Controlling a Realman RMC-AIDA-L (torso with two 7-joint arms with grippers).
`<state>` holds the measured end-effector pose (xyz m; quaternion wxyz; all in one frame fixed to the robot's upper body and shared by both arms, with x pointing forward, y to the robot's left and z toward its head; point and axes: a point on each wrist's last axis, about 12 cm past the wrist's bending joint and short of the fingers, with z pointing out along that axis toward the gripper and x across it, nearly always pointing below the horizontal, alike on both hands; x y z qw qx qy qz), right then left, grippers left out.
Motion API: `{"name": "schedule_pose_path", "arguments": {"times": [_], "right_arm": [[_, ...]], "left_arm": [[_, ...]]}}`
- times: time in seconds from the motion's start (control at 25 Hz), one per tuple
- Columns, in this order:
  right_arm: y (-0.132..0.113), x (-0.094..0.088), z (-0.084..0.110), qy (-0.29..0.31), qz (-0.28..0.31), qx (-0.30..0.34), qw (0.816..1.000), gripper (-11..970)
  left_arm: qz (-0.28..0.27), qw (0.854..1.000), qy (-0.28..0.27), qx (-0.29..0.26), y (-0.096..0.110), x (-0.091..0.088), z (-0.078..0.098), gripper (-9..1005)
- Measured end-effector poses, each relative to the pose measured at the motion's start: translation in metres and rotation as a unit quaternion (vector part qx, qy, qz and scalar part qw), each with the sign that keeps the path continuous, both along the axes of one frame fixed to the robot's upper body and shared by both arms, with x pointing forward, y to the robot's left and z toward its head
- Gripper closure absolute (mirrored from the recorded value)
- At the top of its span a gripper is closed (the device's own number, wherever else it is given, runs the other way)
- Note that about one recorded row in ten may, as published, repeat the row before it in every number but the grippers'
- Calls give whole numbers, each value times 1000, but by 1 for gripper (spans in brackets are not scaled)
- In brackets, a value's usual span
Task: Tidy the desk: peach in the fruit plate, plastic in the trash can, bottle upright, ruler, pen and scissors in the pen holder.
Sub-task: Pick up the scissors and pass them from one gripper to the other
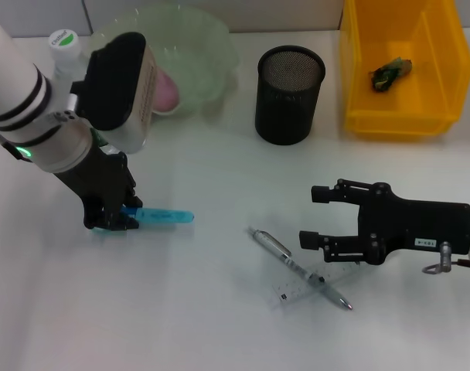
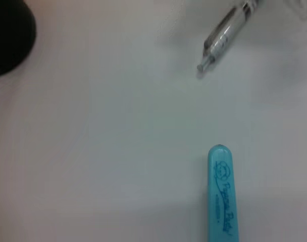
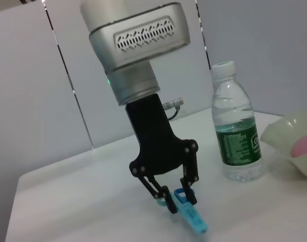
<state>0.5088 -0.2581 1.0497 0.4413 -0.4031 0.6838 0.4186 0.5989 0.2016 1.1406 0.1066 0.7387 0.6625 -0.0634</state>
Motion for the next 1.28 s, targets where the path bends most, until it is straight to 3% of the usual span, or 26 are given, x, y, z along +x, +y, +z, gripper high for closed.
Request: {"name": "schedule_pose_path", "arguments": {"times": [0.24, 0.32, 0.56, 0.8, 0.92, 1.0, 1.12, 1.16, 1.24, 1.28], "right_arm": [[0, 0, 1, -1, 1, 0, 1000, 131], [0, 0, 1, -2, 2, 1, 1000, 131], [-2, -2, 1, 0, 4, 2, 1000, 131], [-2, -5, 1, 2, 12, 3, 1000, 132], [-1, -6, 1, 3, 16, 6, 1000, 132], [-2, -7, 3, 1, 20, 8, 1000, 133], [-2, -7, 3, 1, 22, 9, 1000, 133], [-2, -8, 3, 1, 23, 10, 1000, 133], [-2, -8, 3, 2, 24, 11, 1000, 134], [-2, -9, 3, 2, 25, 11, 1000, 134]], "left_arm": [[3, 1000, 9, -21, 2, -1, 3, 731], [6, 997, 29, -77, 9, -5, 9, 731], [18, 985, 43, -164, 24, -13, 12, 732], [56, 959, 49, -273, 39, -27, 1, 732], [60, 956, 51, -282, 39, -28, -1, 732], [75, 936, 65, -338, 38, -36, -13, 732], [79, 931, 69, -351, 37, -38, -16, 732], [88, 917, 82, -381, 35, -42, -21, 732], [88, 917, 82, -381, 35, -42, -21, 732], [100, 901, 97, -412, 33, -46, -28, 732]]}}
